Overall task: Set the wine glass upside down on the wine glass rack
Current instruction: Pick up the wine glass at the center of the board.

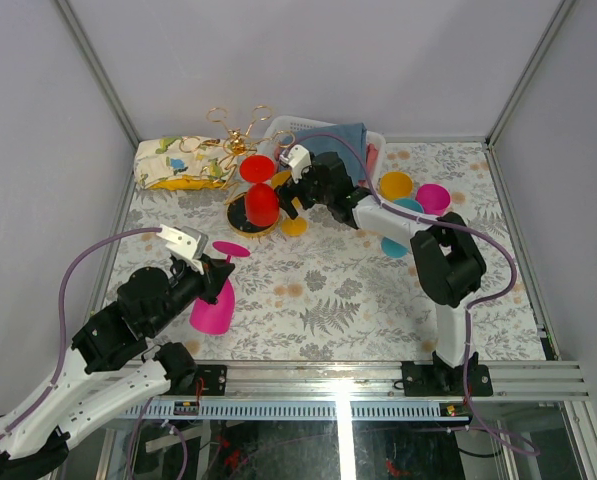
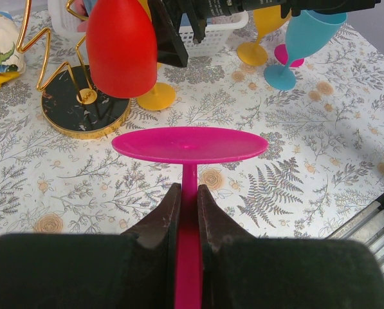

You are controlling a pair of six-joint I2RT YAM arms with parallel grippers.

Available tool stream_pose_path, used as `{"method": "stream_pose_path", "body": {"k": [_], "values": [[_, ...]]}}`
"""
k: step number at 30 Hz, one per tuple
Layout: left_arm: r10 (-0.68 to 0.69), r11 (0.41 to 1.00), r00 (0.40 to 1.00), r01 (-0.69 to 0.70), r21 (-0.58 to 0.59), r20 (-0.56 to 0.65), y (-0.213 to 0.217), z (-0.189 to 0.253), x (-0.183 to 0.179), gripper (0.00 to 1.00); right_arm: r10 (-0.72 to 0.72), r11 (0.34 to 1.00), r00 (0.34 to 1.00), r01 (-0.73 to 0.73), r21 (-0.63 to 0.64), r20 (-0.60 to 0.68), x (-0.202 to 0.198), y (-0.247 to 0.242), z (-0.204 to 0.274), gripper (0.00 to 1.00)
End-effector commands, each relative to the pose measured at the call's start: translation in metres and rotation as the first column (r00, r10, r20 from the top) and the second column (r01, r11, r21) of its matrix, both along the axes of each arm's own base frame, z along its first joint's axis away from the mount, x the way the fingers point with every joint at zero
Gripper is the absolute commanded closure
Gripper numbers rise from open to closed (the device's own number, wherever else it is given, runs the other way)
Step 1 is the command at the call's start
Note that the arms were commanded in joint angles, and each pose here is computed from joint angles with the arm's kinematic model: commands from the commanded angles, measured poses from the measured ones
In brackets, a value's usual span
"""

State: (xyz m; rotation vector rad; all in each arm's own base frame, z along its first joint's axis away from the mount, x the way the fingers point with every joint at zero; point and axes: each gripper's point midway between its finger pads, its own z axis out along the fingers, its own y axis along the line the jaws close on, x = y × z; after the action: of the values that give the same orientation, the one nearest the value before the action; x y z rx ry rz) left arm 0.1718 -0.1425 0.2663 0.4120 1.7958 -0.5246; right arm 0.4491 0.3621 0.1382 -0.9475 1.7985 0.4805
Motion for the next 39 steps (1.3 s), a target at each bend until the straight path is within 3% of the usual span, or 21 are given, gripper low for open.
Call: {"method": "stream_pose_path", "body": {"k": [1,13,23,33,39], "values": [[0.024,1.0,1.0,-0.024,-0.014,0.019,0.001,0.004,0.005,1.0,-0.027,0.997,0.997,0.022,0.075,0.078,0.012,0.002,0.028,0.03],[0.023,1.0,1.0,-0.022,-0.016,0.02,0.001,0.004,0.005,1.0,-0.071,0.995,0.993,0.064,0.08,0.096,-0.028,-0.036,0.033,0.06],[0.018,1.0,1.0,-0.017,-0.015,0.02,0.001,0.004,0.004,1.0,-0.128,0.99,0.982,0.118,0.078,0.142,-0.056,-0.07,0.05,0.0],[0.019,1.0,1.0,-0.018,-0.021,0.024,0.002,0.006,0.003,1.0,-0.015,0.998,0.998,0.011,0.06,0.066,-0.03,-0.028,0.041,0.01],[0.023,1.0,0.999,-0.022,-0.02,0.024,0.002,0.005,0.004,1.0,-0.025,0.998,0.998,0.021,0.064,0.052,-0.008,-0.018,0.032,0.01]]}}
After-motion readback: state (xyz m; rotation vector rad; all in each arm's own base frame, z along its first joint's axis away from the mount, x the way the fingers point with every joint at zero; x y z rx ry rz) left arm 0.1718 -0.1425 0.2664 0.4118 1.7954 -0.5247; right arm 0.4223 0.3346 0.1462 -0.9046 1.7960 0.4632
